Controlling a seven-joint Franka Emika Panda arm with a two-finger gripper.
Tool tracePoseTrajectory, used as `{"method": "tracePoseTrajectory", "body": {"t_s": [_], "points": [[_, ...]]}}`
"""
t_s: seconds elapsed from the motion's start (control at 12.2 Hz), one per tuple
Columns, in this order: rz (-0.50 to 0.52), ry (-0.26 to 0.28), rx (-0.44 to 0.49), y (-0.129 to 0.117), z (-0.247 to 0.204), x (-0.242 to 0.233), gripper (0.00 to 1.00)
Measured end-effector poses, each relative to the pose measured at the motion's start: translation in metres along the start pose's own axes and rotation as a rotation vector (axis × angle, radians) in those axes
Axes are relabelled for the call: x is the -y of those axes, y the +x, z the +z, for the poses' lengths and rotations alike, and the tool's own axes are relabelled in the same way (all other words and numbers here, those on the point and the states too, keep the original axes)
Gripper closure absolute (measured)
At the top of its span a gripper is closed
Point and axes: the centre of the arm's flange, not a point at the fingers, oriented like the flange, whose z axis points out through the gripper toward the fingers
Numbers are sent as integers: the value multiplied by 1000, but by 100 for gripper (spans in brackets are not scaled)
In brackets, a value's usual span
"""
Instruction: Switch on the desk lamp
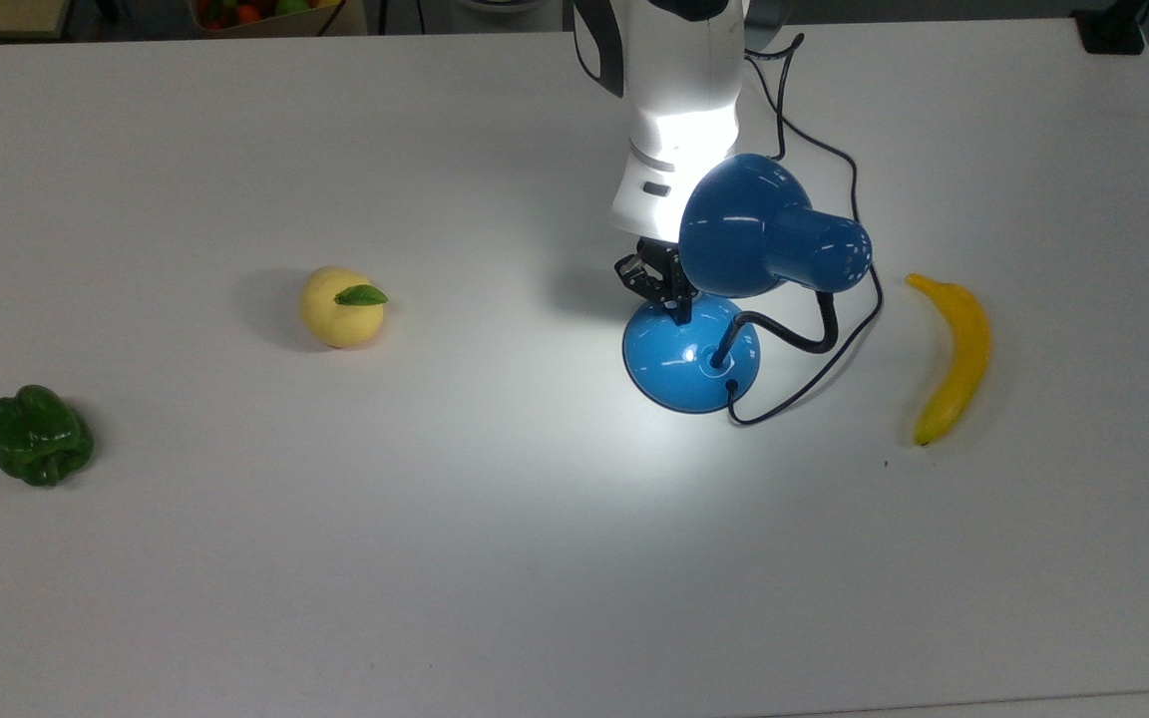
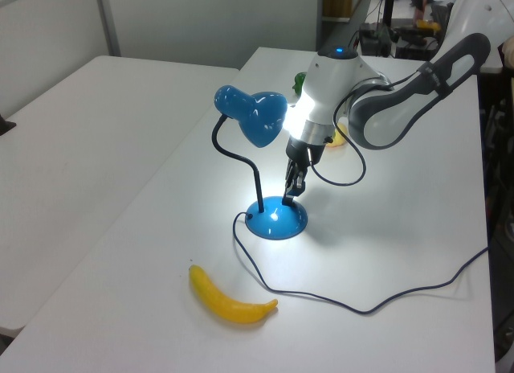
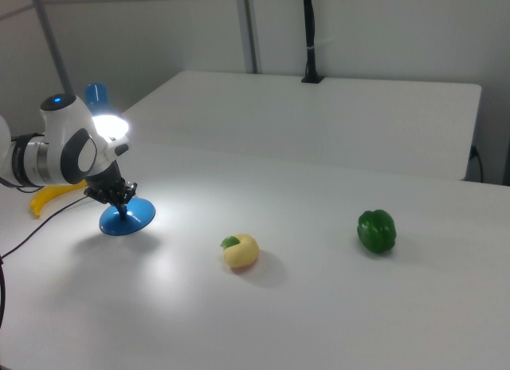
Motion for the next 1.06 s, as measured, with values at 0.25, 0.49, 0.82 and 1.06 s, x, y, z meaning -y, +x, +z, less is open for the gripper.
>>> {"method": "tracePoseTrajectory", "body": {"t_s": [0.25, 0.49, 0.82, 1.06], "points": [[14, -11, 66, -2, -15, -8, 99], [101, -42, 191, -15, -50, -42, 99], [245, -94, 296, -39, -98, -99, 99], [349, -134, 313, -50, -182, -146, 99]]}}
